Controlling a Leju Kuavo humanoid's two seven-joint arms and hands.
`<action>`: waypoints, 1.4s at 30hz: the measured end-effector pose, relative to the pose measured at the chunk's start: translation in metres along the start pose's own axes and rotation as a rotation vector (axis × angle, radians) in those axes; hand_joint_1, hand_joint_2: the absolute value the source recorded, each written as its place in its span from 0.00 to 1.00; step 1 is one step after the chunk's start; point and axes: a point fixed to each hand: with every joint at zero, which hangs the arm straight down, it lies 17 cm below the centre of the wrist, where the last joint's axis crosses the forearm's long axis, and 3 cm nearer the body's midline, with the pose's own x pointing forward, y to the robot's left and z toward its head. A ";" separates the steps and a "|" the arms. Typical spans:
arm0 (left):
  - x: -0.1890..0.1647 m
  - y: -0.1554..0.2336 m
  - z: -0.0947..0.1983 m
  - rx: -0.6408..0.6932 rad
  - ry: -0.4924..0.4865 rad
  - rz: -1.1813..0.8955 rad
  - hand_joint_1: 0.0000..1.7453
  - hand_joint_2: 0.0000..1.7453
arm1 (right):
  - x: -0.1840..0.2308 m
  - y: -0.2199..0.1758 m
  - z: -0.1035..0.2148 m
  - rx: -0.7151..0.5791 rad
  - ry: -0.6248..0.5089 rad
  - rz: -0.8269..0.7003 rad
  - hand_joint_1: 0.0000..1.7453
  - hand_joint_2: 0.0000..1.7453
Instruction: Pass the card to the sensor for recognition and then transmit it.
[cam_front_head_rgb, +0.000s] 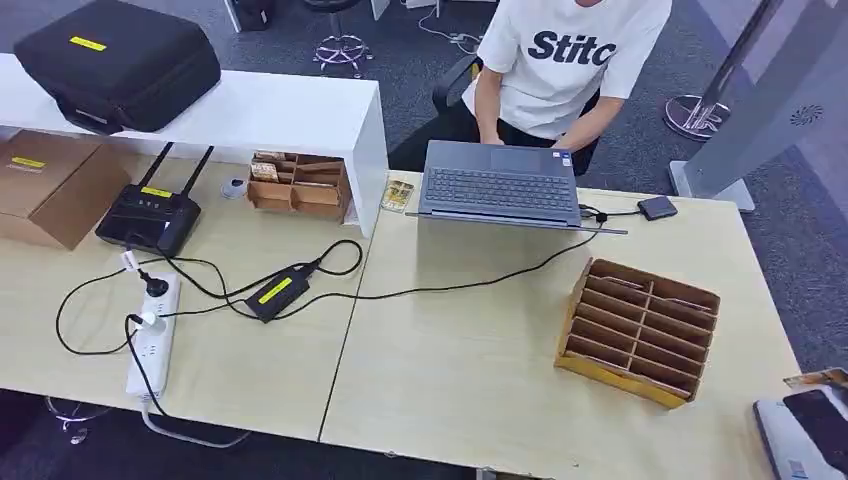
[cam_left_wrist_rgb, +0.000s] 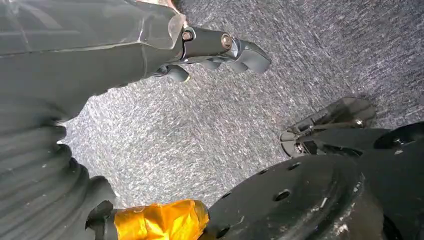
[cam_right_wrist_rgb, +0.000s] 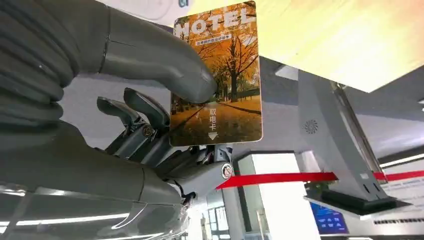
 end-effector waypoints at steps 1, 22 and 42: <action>0.000 0.000 0.000 0.000 0.000 0.000 0.00 1.00 | -0.003 0.001 0.001 0.007 0.009 0.004 1.00 1.00; -0.006 0.003 0.001 0.004 0.006 0.012 0.00 1.00 | -0.041 0.023 0.013 0.176 0.109 0.012 1.00 1.00; -0.008 0.003 0.002 -0.008 0.001 -0.007 0.00 1.00 | -0.032 0.025 -0.001 0.190 0.075 0.054 1.00 1.00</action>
